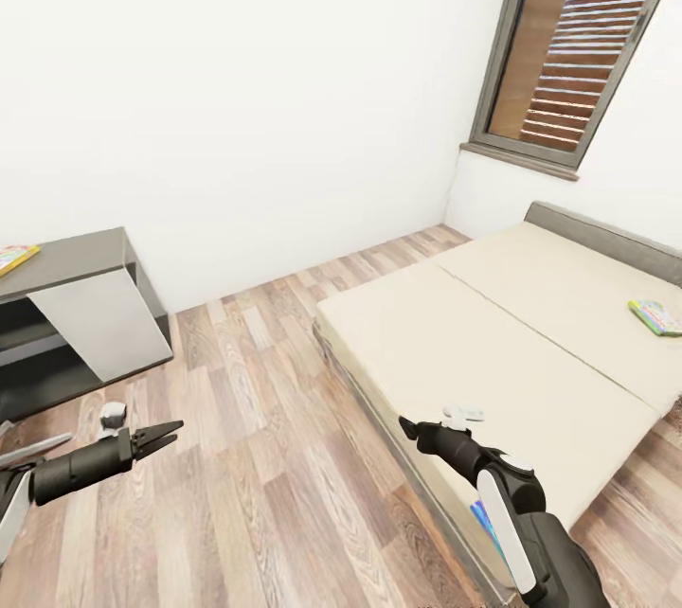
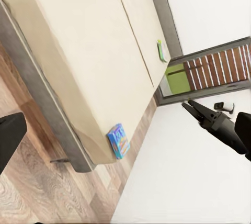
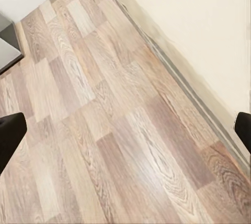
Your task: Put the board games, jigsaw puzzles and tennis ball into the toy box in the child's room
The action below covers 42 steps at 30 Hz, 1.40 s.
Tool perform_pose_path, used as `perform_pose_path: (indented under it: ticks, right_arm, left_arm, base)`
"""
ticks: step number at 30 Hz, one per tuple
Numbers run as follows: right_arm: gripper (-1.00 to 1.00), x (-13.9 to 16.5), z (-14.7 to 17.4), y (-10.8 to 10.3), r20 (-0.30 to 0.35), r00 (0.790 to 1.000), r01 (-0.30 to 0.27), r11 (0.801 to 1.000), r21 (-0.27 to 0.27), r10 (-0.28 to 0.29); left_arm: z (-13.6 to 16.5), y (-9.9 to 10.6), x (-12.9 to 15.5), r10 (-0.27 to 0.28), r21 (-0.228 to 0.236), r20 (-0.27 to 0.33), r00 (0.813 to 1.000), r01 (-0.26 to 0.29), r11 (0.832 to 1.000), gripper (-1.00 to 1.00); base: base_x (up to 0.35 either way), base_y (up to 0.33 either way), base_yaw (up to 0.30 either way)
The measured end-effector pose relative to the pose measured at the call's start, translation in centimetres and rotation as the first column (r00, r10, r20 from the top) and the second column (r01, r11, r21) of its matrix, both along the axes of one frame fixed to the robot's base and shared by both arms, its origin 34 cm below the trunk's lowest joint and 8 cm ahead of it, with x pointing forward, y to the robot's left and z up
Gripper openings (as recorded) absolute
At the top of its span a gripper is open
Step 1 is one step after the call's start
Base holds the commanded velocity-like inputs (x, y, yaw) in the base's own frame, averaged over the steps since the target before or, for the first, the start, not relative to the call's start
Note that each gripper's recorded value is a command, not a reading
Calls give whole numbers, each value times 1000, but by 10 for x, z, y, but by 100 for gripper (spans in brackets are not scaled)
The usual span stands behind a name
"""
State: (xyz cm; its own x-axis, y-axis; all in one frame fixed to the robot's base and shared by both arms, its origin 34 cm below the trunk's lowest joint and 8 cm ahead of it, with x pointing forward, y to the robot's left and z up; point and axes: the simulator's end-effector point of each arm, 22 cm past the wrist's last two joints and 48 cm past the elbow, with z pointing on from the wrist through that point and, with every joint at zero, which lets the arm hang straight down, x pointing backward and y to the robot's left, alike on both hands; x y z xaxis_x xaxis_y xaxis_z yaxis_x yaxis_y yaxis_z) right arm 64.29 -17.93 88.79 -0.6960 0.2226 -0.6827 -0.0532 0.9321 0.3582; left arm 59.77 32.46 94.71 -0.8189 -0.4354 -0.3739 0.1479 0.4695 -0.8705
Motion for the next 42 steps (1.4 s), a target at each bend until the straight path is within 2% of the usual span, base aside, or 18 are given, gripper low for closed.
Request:
perform_pose_path:
  ticks: [21, 29, 42]
  right_arm:
    - [100, 2, 11, 0, 19, 1000, 0, 1000, 2, 0]
    - [100, 3, 15, 0, 27, 1000, 1, 1000, 1, -1]
    - [100, 4, 22, 2, 41, 999, -2, 1000, 1, 2]
  left_arm:
    - [10, 0, 1, 2, 1, 19, 1000, -2, 1000, 100]
    - [14, 0, 1, 2, 0, 27, 1000, -2, 1000, 100]
    - [20, 1, 2, 2, 1, 41, 999, -2, 1000, 100]
  base:
    - [0, 85, -247]
    - [0, 185, -247]
    - [0, 36, -247]
